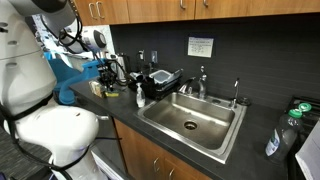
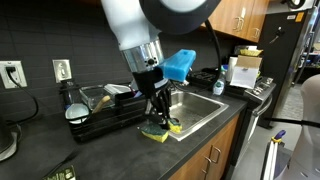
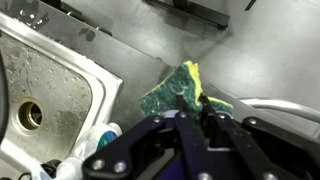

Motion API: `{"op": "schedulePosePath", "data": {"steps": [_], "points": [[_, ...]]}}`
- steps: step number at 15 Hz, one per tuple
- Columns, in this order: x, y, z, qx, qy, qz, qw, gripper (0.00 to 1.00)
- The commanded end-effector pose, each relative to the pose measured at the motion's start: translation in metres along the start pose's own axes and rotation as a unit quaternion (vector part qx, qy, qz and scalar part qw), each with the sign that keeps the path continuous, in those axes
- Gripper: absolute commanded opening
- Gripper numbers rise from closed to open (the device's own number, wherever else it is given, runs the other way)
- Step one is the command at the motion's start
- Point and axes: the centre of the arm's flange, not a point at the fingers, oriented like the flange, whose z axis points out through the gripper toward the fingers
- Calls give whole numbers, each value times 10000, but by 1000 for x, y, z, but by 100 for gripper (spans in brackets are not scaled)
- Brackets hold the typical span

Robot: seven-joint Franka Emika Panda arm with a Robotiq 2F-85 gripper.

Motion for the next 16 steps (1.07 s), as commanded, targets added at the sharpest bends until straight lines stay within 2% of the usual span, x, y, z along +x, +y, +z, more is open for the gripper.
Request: {"op": "schedulePosePath", "data": {"steps": [1,16], "points": [[-35,25,10,54,17,382,9993,4],[-89,109,45,16,-104,1417,9899,4]]}}
